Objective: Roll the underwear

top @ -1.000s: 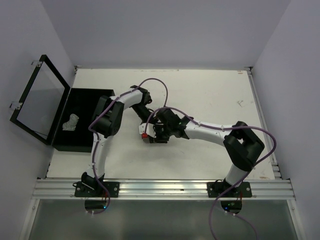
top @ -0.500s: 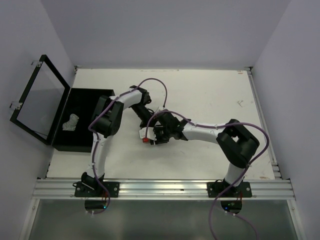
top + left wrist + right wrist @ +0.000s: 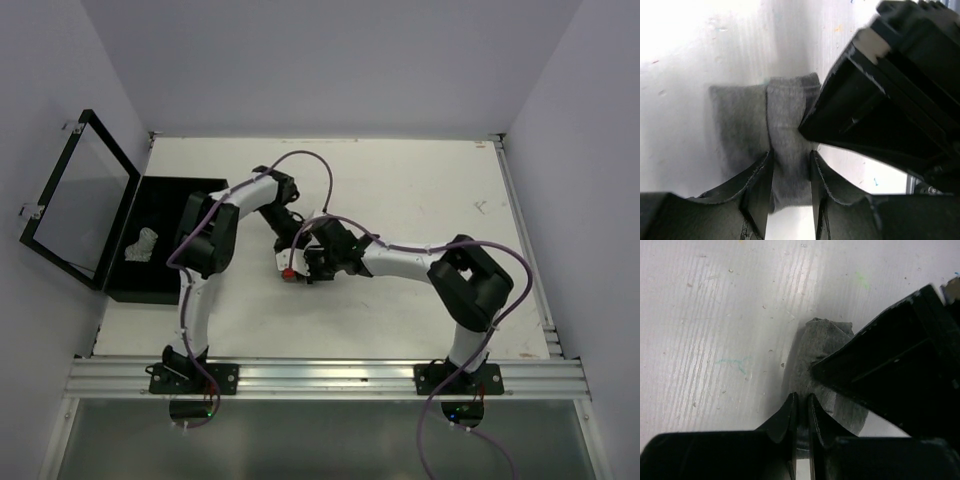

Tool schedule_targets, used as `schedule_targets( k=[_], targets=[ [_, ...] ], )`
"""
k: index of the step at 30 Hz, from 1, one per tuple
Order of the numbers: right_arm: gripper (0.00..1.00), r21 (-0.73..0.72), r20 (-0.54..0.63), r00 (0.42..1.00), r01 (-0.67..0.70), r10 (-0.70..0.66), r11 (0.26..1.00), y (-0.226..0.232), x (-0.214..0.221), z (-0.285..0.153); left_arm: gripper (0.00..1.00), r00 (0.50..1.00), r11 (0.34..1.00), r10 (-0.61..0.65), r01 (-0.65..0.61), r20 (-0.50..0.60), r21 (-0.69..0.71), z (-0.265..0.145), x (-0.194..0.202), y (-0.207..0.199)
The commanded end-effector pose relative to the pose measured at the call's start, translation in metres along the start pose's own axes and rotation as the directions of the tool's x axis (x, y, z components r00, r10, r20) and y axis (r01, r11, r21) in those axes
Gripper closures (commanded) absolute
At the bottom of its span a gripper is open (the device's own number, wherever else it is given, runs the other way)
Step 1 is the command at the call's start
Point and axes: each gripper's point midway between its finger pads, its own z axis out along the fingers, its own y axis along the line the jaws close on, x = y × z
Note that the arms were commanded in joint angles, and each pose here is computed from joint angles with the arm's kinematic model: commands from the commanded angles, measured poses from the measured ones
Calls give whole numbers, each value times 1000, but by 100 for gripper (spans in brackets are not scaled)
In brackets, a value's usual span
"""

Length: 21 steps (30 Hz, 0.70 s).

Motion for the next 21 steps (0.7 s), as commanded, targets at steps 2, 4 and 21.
schedule_targets(
  k=[2,4,21],
  targets=[
    [100,-193,-39,978,-210,206,958,43,19,2,61,989,967,144,-132,40,-218,-64,-10,22],
    [100,-221,-37,959,-282,280,934,36,18,-2,60,983,953,158,-127,95,-275,-90,-14,20],
    [100,-568,-183,583,-720,792,399,15,38,11,53,907,546,421,-271,-20,-793,-132,9,-31]
  ],
)
